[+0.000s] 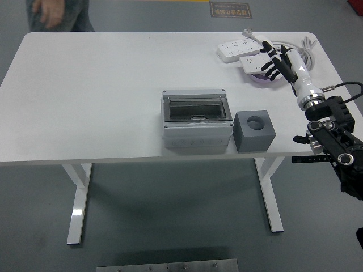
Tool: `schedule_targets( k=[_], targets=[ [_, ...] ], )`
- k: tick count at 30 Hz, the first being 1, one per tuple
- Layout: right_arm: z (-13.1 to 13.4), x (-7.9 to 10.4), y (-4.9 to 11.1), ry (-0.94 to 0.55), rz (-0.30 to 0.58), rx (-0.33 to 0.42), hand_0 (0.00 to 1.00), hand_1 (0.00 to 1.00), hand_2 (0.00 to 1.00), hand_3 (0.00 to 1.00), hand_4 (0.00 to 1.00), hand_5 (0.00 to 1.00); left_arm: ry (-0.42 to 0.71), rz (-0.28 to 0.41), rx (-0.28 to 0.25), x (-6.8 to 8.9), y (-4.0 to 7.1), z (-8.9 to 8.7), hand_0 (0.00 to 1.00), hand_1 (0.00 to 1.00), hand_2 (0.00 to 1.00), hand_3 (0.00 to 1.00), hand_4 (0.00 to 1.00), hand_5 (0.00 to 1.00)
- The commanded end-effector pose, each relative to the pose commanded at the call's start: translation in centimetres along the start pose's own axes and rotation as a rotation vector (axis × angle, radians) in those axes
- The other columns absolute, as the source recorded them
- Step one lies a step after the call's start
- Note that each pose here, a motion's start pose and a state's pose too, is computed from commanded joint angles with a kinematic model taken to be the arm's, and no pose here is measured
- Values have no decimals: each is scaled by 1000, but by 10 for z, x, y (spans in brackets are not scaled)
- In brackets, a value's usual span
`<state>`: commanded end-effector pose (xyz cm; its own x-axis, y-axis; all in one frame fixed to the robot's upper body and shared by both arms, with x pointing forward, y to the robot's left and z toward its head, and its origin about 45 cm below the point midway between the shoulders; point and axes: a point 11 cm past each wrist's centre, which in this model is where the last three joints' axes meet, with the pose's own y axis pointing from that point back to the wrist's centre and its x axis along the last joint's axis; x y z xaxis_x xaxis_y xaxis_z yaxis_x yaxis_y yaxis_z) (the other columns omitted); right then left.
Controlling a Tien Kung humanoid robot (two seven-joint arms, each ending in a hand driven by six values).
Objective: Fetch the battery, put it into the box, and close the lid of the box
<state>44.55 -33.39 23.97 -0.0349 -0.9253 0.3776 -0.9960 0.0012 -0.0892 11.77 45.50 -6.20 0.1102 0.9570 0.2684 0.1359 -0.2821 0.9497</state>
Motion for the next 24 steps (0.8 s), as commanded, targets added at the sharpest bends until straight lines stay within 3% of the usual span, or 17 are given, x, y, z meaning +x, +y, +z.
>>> schedule_targets(
  k=[2, 3, 8, 9, 14, 15, 20, 21, 24],
  targets=[
    [1, 7, 4, -76, 34, 12, 338, 389, 455, 655, 914, 950, 0, -1, 1, -1, 0, 0, 860, 909, 846, 806, 837, 692],
    [1, 10, 6, -111, 47, 17, 415, 429, 501, 654, 875, 869, 0, -1, 1, -1, 0, -1, 860, 909, 845, 806, 836, 691],
    [3, 24, 19, -277, 111, 43, 415, 429, 501, 654, 875, 869, 4, -1, 5, -1, -1, -2, 860, 909, 845, 806, 836, 691],
    [3, 25, 22, -305, 117, 47, 566, 558, 558, 640, 859, 530, 4, -1, 6, -1, -1, -3, 860, 909, 845, 805, 836, 687],
    [3, 31, 29, -384, 145, 74, 566, 558, 558, 640, 859, 530, 6, -1, 10, -1, -2, -6, 860, 909, 845, 805, 836, 687],
    [3, 32, 30, -392, 151, 79, 737, 689, 661, 657, 878, 405, 7, -1, 10, -1, -2, -6, 860, 909, 844, 805, 838, 688],
    [0, 37, 34, -376, 176, 109, 737, 689, 661, 657, 878, 405, 8, 0, 9, 0, -2, -5, 860, 909, 844, 805, 838, 688],
    [-1, 38, 35, -365, 178, 114, 796, 738, 719, 718, 902, 388, 9, 0, 9, 0, -2, -5, 859, 908, 843, 805, 837, 687],
    [-5, 38, 37, -328, 174, 124, 796, 738, 719, 718, 902, 388, 13, -2, 10, 0, -2, -5, 859, 908, 843, 805, 837, 687]
  ],
)
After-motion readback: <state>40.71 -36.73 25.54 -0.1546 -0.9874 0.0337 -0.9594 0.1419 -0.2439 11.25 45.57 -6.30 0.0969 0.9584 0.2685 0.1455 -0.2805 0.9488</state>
